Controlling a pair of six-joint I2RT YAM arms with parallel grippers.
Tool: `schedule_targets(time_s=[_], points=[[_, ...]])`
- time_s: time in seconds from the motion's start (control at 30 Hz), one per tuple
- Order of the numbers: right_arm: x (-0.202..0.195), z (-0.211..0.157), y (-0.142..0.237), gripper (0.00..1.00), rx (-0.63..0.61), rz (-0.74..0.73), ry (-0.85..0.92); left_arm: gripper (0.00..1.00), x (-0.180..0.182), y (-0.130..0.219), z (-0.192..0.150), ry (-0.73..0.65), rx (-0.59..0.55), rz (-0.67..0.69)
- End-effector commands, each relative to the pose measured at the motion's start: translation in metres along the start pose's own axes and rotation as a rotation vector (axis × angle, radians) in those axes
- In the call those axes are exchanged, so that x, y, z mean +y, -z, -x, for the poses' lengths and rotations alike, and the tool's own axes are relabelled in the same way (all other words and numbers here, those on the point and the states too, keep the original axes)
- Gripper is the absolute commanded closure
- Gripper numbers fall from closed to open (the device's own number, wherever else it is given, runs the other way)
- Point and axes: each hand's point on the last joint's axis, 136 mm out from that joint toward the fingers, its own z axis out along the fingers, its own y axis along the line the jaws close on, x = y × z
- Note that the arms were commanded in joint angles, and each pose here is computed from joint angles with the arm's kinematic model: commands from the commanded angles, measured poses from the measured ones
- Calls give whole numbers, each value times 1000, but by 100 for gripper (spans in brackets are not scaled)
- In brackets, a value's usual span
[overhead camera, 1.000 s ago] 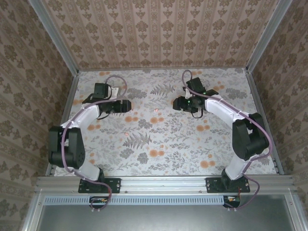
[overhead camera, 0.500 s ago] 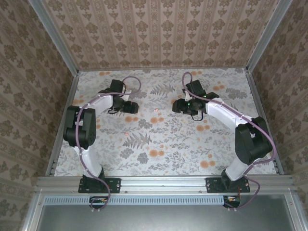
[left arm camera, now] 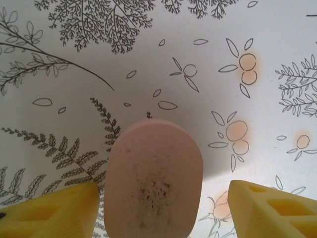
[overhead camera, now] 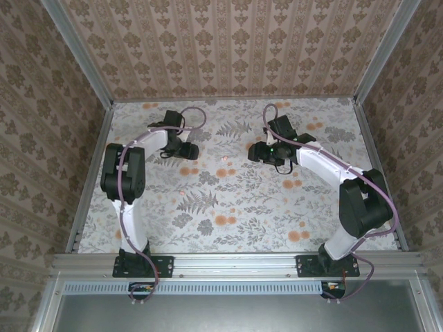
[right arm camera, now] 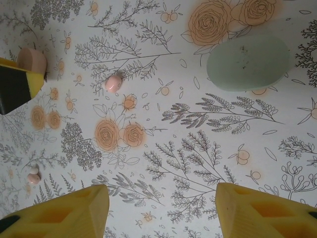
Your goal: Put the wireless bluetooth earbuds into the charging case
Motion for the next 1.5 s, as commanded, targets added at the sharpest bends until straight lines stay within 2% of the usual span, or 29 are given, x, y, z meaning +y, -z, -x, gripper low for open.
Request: schedule_targets(time_s=[0.0,0.27,0.53,0.73,0.93,1.13,1.3,1.47], points=[[9,3,13,40,-32,31,-6,35,0,-5,-6,12,46,-23],[14,-3,35,40,-53,86,-35,54,-14,-6,-9,-31,53,-42],[12,-16,54,39,-45,171,-107,67,-64,19,-29,-244,-3,-66],[30,-20,77,39,-58,276,-123,68,-135,56,-57,-508,-81,-142],[52,-25,81,39,-5,410,-156,67,-204,111,-84,-656,-241,-394],[76,-39,80,38,66,537,-170,67,-234,157,-98,-712,-340,-589],[92,-59,79,37,121,558,-133,67,-248,181,-100,-731,-368,-683],[105,-71,79,36,137,556,-99,67,-254,187,-100,-733,-355,-714]])
